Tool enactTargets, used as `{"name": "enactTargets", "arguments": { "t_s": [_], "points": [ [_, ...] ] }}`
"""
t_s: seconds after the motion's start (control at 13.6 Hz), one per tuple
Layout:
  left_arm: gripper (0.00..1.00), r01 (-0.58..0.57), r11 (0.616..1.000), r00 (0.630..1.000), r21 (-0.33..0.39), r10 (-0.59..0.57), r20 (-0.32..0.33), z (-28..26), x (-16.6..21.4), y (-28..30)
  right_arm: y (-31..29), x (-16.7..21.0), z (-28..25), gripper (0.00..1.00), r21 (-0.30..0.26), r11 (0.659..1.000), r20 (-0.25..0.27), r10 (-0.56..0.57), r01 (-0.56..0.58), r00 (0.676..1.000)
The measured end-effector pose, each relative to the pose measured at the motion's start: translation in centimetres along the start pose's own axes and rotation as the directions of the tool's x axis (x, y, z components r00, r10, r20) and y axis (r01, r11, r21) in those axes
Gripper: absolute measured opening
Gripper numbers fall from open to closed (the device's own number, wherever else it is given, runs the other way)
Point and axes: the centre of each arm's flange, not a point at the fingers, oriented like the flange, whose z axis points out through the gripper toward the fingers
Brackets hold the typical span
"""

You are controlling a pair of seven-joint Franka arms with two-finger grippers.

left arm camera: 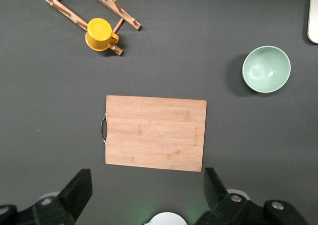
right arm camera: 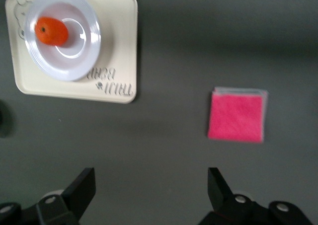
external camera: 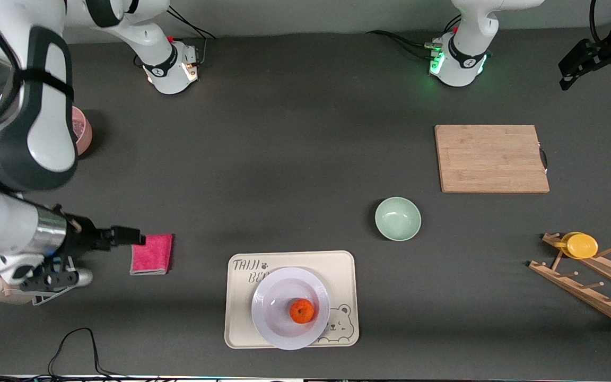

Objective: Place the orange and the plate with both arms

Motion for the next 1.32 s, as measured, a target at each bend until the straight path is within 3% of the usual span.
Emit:
{"name": "enactTargets", "arguments": {
  "t_s": [0.29, 0.59, 0.88, 1.32],
  "points": [
    [1.00, -0.002, 1.000, 1.000, 0.000, 0.002, 0.010, 1.7, 1.5, 0.3, 2.2, -6.0, -5.8, 1.00, -0.058, 0.998, 0.019, 0.023, -0.022, 1.000],
    [1.00, -0.003, 1.000, 0.998, 0.001, 0.002, 0.055, 4.7, 4.0, 0.6, 4.4, -9.4, -8.9, 1.00, -0.059, 0.997, 0.029, 0.051, -0.049, 0.998],
    [1.00, 0.000, 1.000, 0.995, -0.026, 0.003, 0.103, 6.8, 5.5, 1.2, 7.6, -10.7, -7.5, 1.00, -0.036, 0.997, 0.074, 0.078, -0.075, 0.994],
    [1.00, 0.036, 0.999, 0.986, -0.039, -0.029, 0.167, 7.6, 5.1, -0.6, 6.1, -14.1, -5.9, 1.00, -0.076, 0.996, 0.028, 0.042, -0.040, 0.999]
  ]
}}
